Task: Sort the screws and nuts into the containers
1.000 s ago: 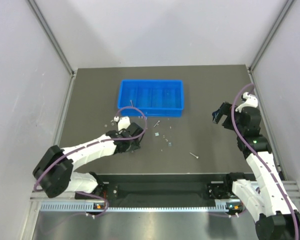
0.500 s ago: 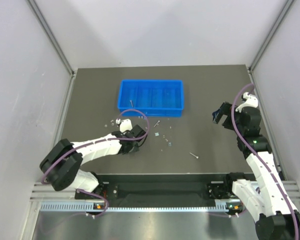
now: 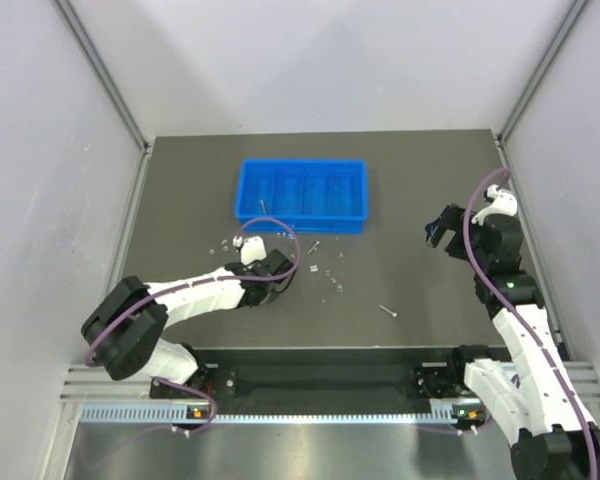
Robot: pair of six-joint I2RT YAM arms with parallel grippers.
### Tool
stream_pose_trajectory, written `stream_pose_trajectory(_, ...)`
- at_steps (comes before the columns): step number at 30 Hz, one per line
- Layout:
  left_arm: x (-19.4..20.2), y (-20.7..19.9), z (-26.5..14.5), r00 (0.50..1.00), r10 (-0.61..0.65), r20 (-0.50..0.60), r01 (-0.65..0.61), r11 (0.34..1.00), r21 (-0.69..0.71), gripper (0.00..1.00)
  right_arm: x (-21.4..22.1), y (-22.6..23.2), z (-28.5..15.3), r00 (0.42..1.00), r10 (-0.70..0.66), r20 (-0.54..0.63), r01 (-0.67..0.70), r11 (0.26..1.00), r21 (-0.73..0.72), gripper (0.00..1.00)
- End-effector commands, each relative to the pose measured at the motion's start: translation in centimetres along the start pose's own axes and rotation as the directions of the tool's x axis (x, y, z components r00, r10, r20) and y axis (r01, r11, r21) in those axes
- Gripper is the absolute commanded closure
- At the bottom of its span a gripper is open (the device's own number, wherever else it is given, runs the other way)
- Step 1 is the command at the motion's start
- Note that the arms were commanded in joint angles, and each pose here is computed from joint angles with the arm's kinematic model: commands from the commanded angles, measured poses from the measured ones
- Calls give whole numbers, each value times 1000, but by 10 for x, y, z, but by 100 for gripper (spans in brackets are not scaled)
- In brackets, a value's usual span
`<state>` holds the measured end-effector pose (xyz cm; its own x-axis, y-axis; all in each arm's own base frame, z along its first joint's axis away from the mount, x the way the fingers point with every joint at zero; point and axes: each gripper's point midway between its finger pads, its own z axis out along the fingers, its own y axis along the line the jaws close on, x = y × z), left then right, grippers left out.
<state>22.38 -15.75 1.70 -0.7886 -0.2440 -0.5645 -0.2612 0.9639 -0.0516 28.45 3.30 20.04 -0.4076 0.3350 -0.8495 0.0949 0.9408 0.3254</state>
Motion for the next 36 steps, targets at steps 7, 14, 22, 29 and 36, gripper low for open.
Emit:
stream_pose_trajectory(7, -6, 2, -10, 999, 30, 14, -30, 1000, -8, 92, -6, 4, -1, 1000, 12, 13, -12, 1000, -1, 0)
stream_pose_trajectory(14, -100, -25, -53, 968, 56, 246, -62, 998, 16, 89, -6, 6, 2, 1000, 13, 6, -13, 1000, -10, 0)
stream_pose_trajectory(22, -236, -35, -68, 889, -103, 446, 19, 982, 189, 89, -4, 3, 7, 1000, 2, -8, -2, 1000, 3, 0)
stream_pose_trajectory(29, -306, -55, -48, 828, -46, 559, -93, 972, 217, 90, -4, 3, 5, 1000, 7, -2, -7, 1000, 3, 0)
stream_pose_trajectory(36, -317, -58, 1, 845, 39, 533, -126, 984, 128, 88, -5, 1, 3, 1000, 4, 2, -4, 1000, 13, 0)
